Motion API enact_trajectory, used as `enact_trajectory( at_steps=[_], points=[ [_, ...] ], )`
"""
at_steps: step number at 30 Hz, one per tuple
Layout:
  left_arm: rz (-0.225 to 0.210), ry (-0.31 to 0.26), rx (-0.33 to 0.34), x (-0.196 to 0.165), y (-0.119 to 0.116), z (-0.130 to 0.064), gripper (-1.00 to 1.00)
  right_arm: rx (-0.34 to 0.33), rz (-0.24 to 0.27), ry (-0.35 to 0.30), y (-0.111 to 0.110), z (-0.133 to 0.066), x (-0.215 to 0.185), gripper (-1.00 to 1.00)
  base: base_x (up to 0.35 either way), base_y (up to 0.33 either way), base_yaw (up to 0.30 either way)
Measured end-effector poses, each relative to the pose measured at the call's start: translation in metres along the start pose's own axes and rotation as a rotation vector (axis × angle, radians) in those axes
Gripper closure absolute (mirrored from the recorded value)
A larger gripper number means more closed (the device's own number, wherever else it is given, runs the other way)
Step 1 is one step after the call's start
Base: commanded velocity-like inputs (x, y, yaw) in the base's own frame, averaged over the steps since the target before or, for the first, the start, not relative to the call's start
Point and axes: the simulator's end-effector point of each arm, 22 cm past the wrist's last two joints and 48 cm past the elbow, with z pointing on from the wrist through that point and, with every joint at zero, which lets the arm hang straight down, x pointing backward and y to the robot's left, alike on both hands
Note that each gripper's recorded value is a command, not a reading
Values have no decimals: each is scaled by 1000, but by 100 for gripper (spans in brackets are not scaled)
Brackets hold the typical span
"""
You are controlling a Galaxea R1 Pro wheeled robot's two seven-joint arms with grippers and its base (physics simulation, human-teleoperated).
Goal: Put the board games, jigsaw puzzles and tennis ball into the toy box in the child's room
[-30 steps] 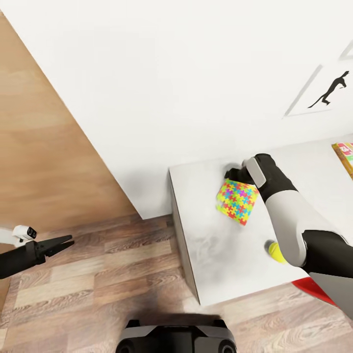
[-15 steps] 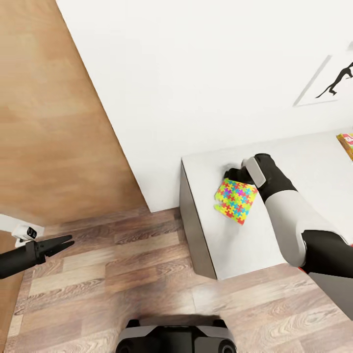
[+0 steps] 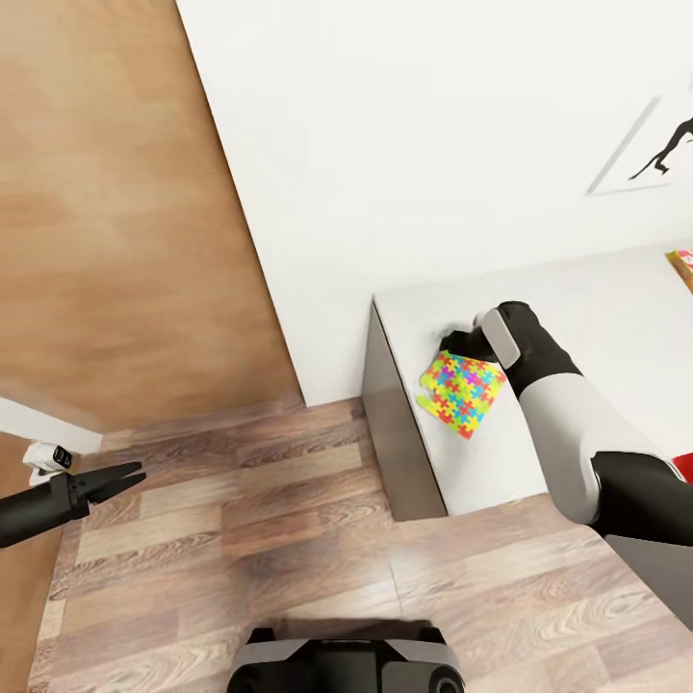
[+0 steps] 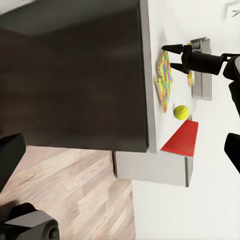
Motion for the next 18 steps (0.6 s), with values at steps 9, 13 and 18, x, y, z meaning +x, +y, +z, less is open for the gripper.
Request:
enact_trajectory(
  at_steps=[9, 13, 18],
  points=[
    [-1, -1, 1, 0, 0, 0, -100, -8, 3, -1, 3, 0, 0, -100, -63, 112, 0],
    [-1, -1, 2, 0, 0, 0, -100, -3, 0, 0, 2, 0, 0, -100, -32, 102, 0],
    [0, -1, 1, 0, 0, 0, -100, 2, -2, 0, 0, 0, 0, -100, -6, 138, 0]
  ],
)
